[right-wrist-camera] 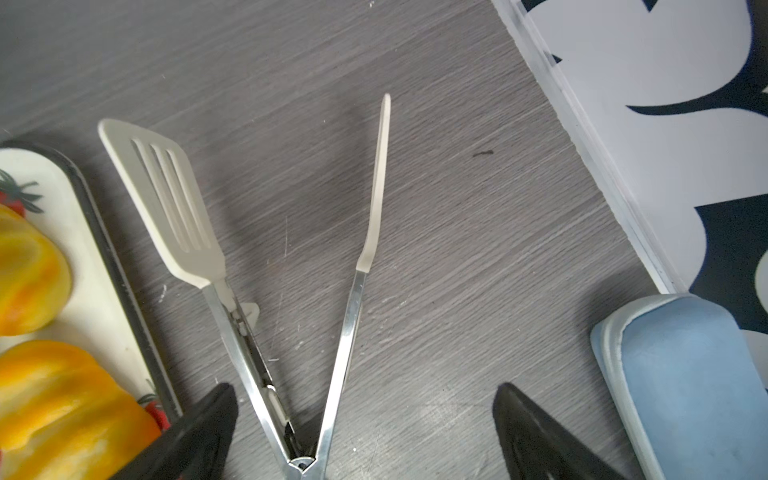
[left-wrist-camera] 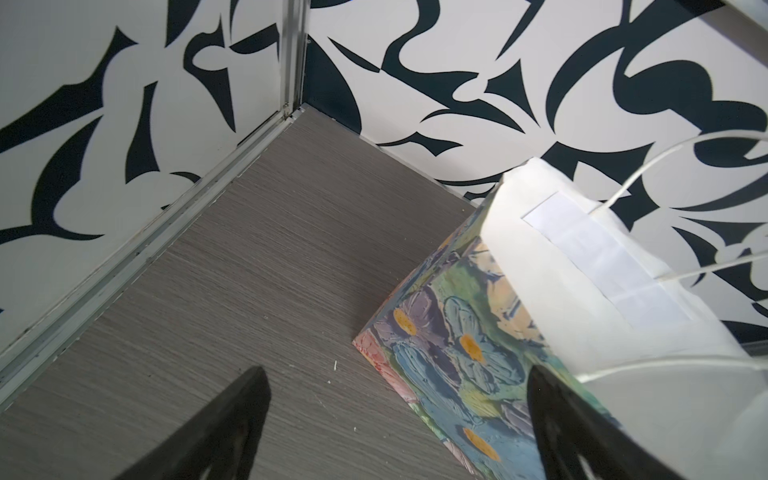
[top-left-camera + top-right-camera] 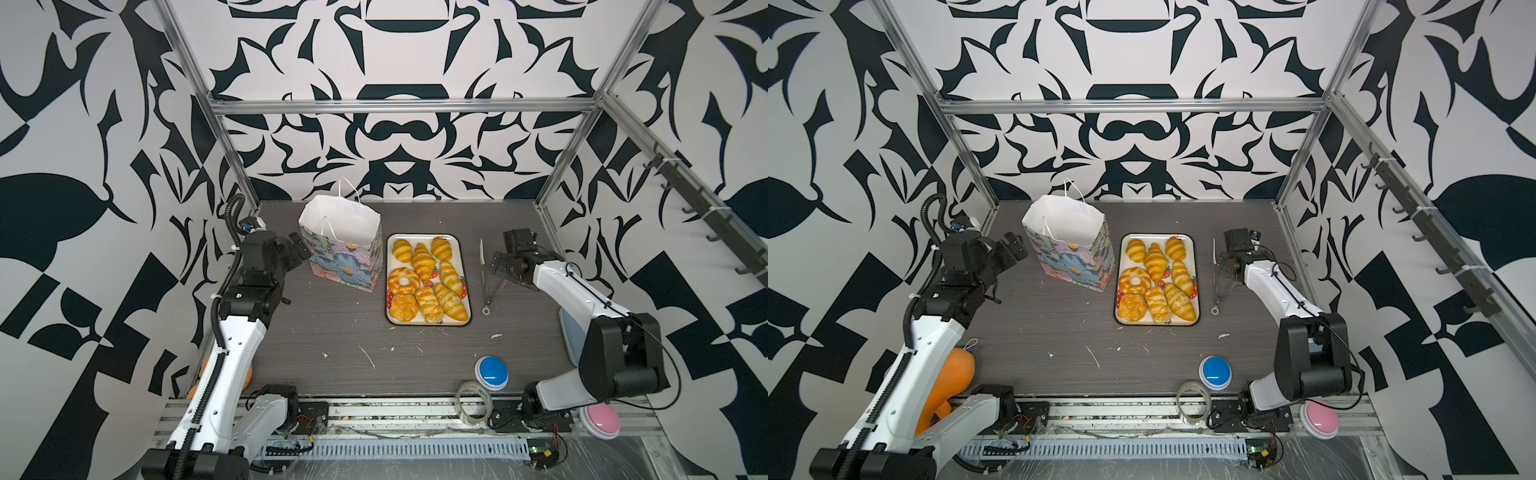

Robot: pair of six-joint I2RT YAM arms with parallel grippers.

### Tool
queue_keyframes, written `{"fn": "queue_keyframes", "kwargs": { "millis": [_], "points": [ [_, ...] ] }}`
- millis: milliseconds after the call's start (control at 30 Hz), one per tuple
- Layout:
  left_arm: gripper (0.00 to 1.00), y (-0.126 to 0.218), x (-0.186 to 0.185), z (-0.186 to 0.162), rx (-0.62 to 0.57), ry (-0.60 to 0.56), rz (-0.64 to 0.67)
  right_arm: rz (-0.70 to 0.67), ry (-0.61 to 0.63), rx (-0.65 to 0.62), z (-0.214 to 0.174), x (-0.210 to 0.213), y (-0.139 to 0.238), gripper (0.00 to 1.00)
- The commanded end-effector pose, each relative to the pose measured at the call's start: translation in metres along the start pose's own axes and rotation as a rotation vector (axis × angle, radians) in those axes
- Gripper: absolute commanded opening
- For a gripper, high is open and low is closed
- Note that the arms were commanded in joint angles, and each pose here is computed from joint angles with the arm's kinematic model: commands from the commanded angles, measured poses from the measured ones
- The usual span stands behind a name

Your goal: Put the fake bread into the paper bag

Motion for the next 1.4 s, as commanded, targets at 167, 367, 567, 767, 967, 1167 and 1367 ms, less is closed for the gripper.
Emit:
{"fn": "queue_keyframes", "kwargs": {
  "millis": [167,367,567,767,967,1167,1367],
  "points": [
    [0.99,-0.006,-0.025,0.023,0.118,-0.098,-0.11,-0.046,0.059,-0.004,0.004,0.01,-0.001,1.0],
    [1.0,-0.009,-0.024,0.038,0.099,-0.107,-0.121,-0.045,0.079,0.057,-0.002,0.019,-0.018,1.0],
    [1.0,-0.013,-0.025,0.042,0.112,-0.113,-0.133,0.016,0.09,0.124,-0.008,0.032,-0.031,1.0],
    [1.0,-0.018,-0.02,0.041,0.119,-0.096,-0.138,0.04,0.096,0.152,-0.015,0.035,-0.039,1.0],
    [1.0,-0.031,-0.018,0.04,0.153,-0.058,-0.165,0.031,0.123,0.195,-0.025,0.036,-0.053,1.0],
    [1.0,-0.042,-0.016,0.04,0.192,-0.023,-0.191,0.045,0.122,0.189,-0.03,0.036,-0.062,0.98],
    [1.0,-0.044,-0.016,0.038,0.201,-0.025,-0.203,0.024,0.124,0.196,-0.028,0.035,-0.069,0.89]
  ]
}}
Point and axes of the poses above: each gripper's point midway between its finger pads, its own y axis back along the fingers, its own x axis along the line the jaws close on, z = x × y, the point moved 7 cm from there along y, back along the fingers, and after that the axes turned 9 degrees about -y, right-handed, at the moved point
